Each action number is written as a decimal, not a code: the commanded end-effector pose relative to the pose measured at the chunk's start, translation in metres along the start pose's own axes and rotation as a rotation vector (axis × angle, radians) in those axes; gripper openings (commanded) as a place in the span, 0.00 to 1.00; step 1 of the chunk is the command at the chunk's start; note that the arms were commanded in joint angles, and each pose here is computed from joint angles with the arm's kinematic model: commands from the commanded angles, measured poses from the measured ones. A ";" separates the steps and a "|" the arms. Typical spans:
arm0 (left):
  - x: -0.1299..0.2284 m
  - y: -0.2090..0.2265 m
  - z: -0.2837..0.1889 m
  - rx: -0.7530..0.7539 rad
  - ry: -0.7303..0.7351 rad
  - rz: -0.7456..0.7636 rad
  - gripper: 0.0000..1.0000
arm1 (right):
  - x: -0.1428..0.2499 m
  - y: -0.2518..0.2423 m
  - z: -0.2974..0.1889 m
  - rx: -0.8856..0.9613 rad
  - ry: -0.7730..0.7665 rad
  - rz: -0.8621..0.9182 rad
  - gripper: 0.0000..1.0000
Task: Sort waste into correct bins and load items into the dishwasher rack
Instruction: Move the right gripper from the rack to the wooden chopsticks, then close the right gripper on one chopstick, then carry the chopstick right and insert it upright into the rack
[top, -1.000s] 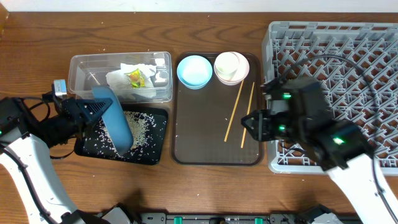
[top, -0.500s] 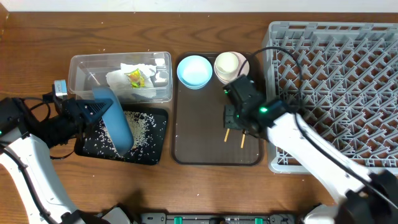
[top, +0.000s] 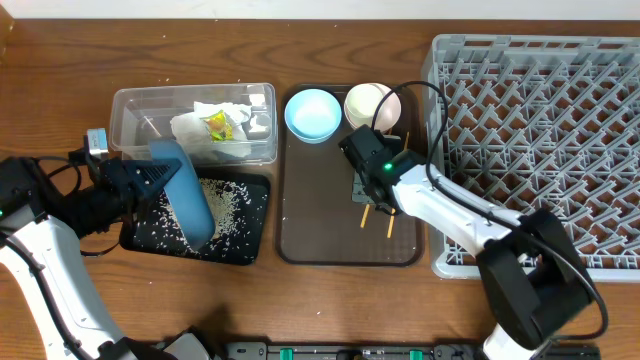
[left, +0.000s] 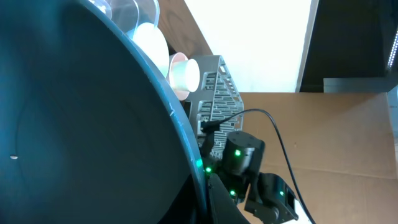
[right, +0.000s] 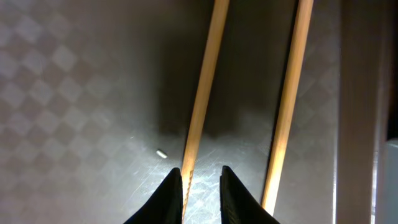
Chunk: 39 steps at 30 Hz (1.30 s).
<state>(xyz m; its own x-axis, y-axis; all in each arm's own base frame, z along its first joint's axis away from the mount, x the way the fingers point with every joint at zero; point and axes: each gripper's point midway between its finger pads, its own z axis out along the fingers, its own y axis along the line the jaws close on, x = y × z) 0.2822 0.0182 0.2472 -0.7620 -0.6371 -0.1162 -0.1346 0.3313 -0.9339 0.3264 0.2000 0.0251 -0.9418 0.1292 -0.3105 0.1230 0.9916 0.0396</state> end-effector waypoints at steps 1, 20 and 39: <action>-0.002 -0.014 -0.003 0.012 -0.011 0.045 0.06 | 0.000 0.000 0.009 0.034 -0.009 0.049 0.15; -0.002 -0.014 -0.003 0.012 -0.012 0.045 0.06 | 0.003 0.002 0.023 0.039 0.002 0.062 0.22; -0.002 -0.011 -0.003 -0.007 -0.013 0.045 0.06 | 0.009 0.002 0.024 0.038 0.017 0.071 0.01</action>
<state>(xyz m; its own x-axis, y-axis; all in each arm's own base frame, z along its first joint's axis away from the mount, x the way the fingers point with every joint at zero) 0.2819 0.0197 0.2437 -0.7609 -0.6382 -0.1172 -0.1485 0.3471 -0.9260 0.3304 0.2016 0.0021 -0.9319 0.2047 -0.2995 0.2035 0.9784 0.0356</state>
